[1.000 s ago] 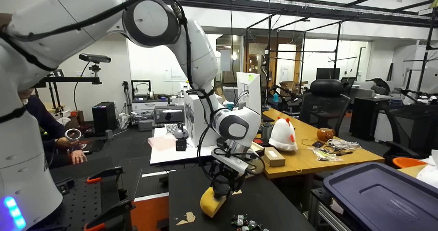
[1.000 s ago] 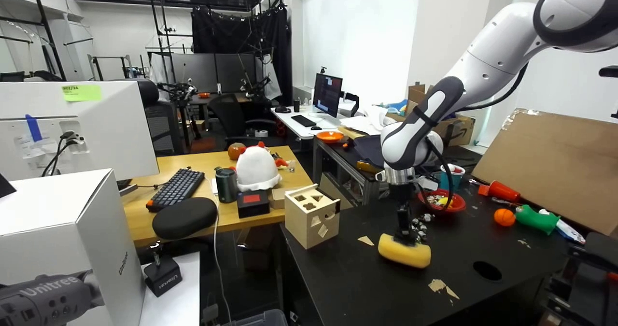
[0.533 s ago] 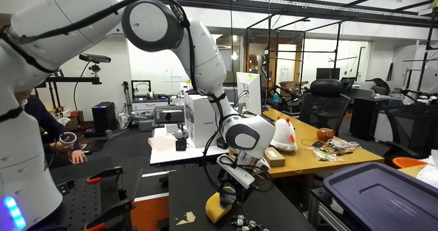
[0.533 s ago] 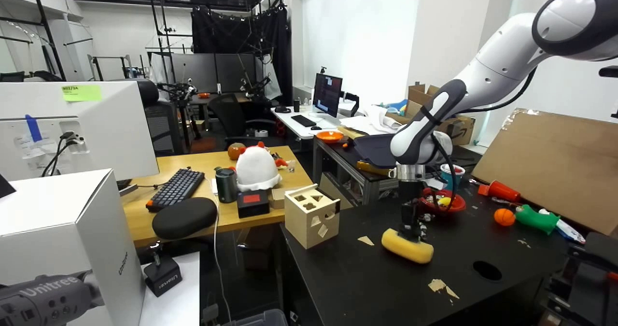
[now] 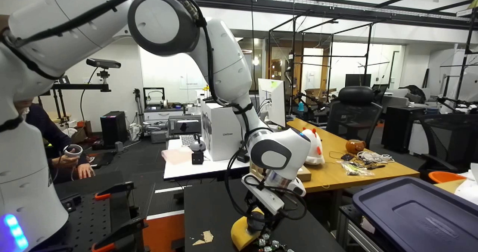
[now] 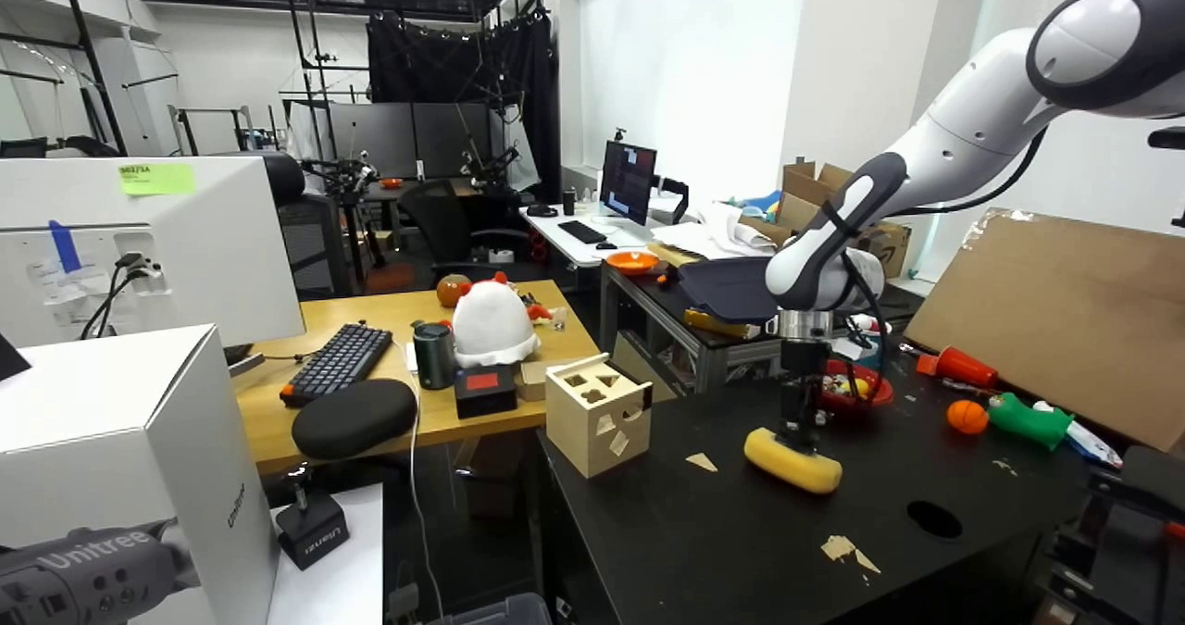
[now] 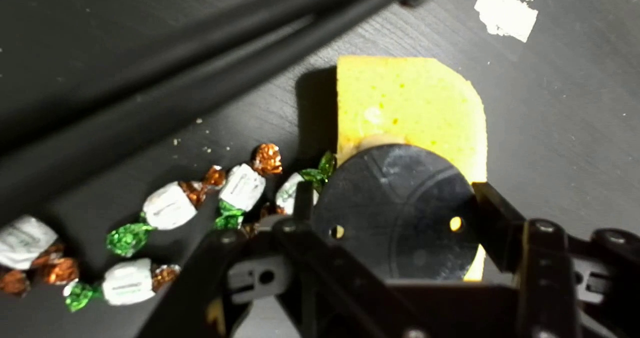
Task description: Put the sweets together using the sponge brush
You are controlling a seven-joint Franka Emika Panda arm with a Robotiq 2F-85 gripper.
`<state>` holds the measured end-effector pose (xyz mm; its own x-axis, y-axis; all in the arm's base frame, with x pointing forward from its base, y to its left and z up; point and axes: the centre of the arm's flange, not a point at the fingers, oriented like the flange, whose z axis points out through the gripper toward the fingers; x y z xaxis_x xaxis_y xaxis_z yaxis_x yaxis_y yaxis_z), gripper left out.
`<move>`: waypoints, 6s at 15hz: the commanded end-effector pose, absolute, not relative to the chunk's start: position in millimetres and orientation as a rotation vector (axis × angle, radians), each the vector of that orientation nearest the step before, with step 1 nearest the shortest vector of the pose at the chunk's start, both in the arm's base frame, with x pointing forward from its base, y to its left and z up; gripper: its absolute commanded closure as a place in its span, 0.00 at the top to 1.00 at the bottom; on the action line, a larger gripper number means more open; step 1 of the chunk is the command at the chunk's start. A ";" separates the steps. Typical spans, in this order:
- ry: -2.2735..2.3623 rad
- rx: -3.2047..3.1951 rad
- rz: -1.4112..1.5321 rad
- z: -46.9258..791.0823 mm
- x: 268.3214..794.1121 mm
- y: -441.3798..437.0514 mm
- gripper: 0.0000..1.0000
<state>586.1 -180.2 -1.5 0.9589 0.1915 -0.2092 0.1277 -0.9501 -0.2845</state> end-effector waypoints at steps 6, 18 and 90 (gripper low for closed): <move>-0.091 -2.982 0.399 -13.4 588.7 -206.5 0.52; -0.226 -3.060 0.454 3.9 575.8 -194.3 0.52; -1.149 -2.972 0.376 100.1 583.0 44.1 1.00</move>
